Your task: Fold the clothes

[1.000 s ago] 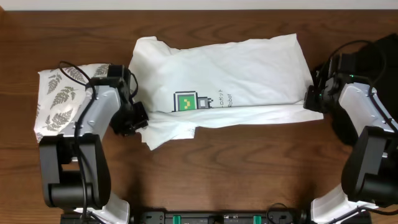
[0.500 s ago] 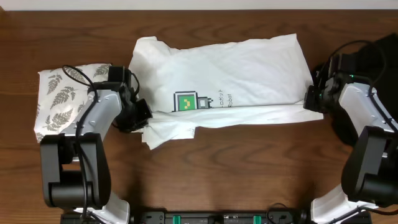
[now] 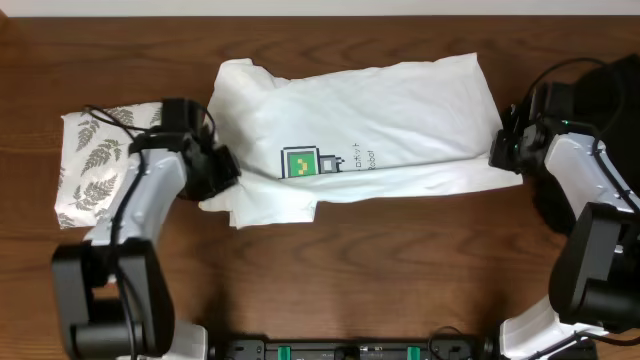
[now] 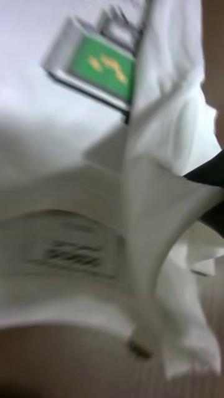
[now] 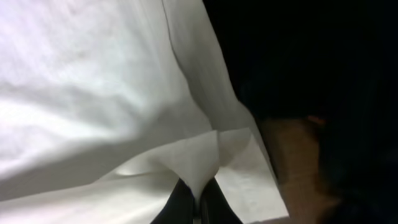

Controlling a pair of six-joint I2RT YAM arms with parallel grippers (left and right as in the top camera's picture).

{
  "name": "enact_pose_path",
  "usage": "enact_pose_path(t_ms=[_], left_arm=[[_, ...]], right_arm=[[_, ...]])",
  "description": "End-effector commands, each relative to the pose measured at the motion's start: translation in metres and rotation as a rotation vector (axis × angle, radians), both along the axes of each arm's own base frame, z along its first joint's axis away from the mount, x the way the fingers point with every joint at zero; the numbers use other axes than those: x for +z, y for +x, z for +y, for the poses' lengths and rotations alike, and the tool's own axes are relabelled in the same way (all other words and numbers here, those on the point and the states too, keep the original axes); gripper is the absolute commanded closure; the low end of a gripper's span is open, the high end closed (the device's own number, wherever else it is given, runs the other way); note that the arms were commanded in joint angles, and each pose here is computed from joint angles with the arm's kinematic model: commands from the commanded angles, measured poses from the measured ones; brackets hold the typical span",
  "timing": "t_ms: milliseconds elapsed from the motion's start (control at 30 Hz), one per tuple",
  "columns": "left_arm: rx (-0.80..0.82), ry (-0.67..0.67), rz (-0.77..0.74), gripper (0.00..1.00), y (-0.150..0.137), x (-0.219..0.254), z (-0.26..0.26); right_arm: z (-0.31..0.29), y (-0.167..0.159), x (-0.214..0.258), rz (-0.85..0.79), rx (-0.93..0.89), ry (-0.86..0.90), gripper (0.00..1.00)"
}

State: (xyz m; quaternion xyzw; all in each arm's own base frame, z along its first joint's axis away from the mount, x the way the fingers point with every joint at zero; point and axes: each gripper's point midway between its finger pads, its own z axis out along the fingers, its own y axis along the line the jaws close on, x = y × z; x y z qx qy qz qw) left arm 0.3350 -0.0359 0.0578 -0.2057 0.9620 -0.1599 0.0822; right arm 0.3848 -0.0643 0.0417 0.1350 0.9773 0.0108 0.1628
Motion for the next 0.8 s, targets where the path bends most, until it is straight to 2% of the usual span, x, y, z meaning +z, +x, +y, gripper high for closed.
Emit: enact_pose_path(t_ms=[0, 200, 533, 633, 700, 767], left_arm=[[0.103, 0.021, -0.087, 0.94, 0.020, 0.022, 0.020], [0.121, 0.027, -0.146, 0.94, 0.036, 0.023, 0.026], [0.121, 0.029, -0.182, 0.94, 0.047, 0.023, 0.027], [0.122, 0.029, -0.195, 0.94, 0.050, 0.025, 0.028], [0.122, 0.030, -0.207, 0.94, 0.052, 0.025, 0.028], [0.122, 0.030, -0.215, 0.93, 0.054, 0.026, 0.028]], right_arm=[[0.004, 0.004, -0.003, -0.010, 0.001, 0.001, 0.99], [0.003, 0.008, -0.001, -0.028, 0.001, -0.002, 0.99], [0.003, 0.012, 0.000, -0.045, 0.001, -0.004, 0.98], [0.005, 0.016, 0.002, -0.061, 0.007, -0.002, 0.82], [0.010, 0.020, 0.003, -0.077, 0.020, 0.007, 0.77], [0.015, 0.024, 0.004, -0.091, 0.033, 0.011, 0.67]])
